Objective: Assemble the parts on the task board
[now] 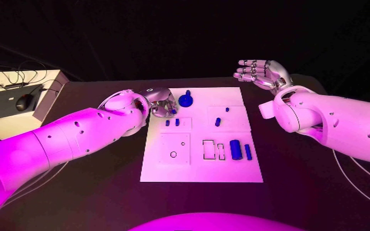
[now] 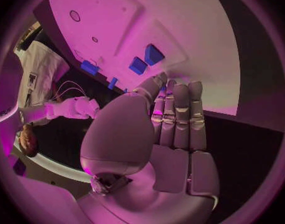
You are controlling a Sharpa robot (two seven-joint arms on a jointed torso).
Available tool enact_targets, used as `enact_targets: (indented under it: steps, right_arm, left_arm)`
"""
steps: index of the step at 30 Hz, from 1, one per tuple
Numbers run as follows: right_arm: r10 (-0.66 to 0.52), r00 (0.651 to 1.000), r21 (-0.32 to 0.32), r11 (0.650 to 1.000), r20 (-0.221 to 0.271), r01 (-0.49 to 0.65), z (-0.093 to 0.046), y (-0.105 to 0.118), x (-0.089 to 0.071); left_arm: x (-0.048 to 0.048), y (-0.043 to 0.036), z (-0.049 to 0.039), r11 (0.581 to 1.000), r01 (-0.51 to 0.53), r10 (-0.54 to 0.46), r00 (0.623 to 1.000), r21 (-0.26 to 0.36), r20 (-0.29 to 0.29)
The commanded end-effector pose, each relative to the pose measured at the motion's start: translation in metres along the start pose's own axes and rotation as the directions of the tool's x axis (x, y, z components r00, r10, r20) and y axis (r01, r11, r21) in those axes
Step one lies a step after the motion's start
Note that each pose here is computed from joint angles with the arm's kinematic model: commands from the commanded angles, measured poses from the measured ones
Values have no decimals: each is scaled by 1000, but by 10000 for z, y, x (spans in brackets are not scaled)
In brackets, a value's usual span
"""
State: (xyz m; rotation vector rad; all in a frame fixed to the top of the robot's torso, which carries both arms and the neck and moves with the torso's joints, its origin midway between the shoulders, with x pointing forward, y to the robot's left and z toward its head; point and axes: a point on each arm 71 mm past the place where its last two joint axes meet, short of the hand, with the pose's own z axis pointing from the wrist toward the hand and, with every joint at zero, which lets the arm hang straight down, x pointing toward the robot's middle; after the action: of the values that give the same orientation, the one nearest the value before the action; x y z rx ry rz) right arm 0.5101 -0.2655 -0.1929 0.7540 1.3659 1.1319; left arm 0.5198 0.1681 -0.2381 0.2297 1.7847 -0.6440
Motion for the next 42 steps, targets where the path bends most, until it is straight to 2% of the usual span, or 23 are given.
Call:
enact_targets:
  steps: [1,42]
  right_arm:
    - [0,1000,-12,1000,-14,0,3,11,12]
    - [0,1000,-12,1000,-14,0,4,8,11]
  left_arm:
    - [12,-5,-1,1000,-4,4,1000,4,-4]
    - [14,10,-10,1000,-4,3,1000,-14,-13]
